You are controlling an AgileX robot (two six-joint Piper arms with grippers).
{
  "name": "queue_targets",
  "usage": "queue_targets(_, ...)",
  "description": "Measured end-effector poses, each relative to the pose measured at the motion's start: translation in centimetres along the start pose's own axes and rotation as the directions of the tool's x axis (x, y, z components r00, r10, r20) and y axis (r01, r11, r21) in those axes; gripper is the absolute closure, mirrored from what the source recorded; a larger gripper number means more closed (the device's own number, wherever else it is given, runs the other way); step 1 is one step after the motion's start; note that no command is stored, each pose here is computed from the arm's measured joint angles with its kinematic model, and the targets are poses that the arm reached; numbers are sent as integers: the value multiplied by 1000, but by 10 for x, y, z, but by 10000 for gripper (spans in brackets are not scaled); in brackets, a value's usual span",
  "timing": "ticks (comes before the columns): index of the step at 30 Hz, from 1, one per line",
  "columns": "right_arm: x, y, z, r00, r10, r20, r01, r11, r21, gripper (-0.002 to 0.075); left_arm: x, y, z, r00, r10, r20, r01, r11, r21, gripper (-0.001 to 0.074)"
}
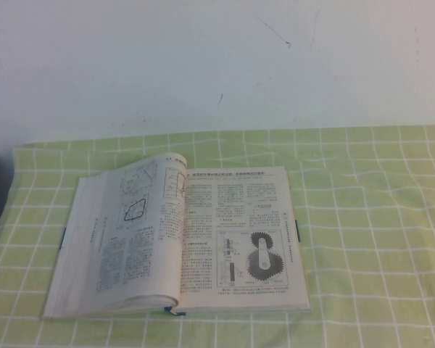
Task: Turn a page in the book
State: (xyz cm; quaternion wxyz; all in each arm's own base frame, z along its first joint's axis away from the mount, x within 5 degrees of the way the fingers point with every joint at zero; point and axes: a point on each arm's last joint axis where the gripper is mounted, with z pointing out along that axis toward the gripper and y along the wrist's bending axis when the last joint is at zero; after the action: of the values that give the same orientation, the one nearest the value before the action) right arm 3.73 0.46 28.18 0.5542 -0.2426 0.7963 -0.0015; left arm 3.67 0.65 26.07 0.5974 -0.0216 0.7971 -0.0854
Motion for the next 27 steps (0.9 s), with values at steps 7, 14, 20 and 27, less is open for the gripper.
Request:
queue_targets(7,0,0,0,1000,0,0,0,1000,0,729,10,-2,2,997,80,22,-76,989,-125,737)
queue_targets(14,0,0,0,1000,2,-1,-2,1000,-2,729,60,7,27,996,71,-51,-78,986,-147,737)
queue_targets(20,0,0,0,1000,3,-1,-3,1000,-4,729,78,11,37,999,28,-28,-32,990,-139,737)
queue_targets(27,0,0,0,1000,5,-1,-5,1000,-5,729,77,10,38,1000,-2,5,3,991,-134,738)
